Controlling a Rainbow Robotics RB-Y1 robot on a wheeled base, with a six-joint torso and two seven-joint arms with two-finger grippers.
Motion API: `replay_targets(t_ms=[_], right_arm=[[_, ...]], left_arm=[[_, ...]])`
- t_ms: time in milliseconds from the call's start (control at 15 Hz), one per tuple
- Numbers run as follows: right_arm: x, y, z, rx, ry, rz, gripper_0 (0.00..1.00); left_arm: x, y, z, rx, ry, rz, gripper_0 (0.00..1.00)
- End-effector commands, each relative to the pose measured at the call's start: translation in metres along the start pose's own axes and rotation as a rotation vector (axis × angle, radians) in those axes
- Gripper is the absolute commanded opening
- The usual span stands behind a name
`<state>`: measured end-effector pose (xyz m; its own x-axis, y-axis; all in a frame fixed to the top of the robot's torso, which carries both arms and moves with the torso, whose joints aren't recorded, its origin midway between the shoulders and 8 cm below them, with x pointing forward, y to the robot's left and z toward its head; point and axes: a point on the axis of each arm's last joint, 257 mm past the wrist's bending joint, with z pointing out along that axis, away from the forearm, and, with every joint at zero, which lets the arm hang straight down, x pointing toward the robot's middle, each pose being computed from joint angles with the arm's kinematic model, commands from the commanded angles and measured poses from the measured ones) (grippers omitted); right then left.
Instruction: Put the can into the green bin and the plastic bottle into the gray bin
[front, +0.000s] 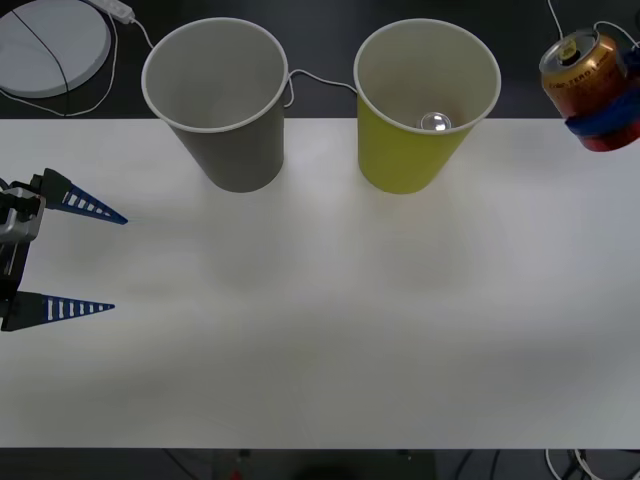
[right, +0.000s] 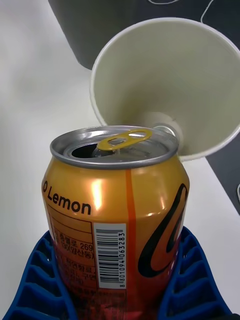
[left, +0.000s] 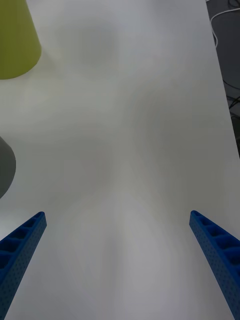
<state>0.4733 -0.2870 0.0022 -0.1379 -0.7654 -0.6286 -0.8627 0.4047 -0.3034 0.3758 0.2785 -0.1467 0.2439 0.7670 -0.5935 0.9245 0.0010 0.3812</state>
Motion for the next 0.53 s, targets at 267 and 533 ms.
replay_targets(t_ms=[267, 533], right_arm=[[-0.047, -0.006, 0.023, -0.017, 0.097, 0.038, 0.0], [-0.065, -0.022, 0.052, -0.018, 0.164, 0.041, 0.0]], left_arm=[[0.0, 0.0, 0.0, 0.0, 0.0, 0.0, 1.0], [0.0, 0.0, 0.0, 0.0, 0.0, 0.0, 1.0]])
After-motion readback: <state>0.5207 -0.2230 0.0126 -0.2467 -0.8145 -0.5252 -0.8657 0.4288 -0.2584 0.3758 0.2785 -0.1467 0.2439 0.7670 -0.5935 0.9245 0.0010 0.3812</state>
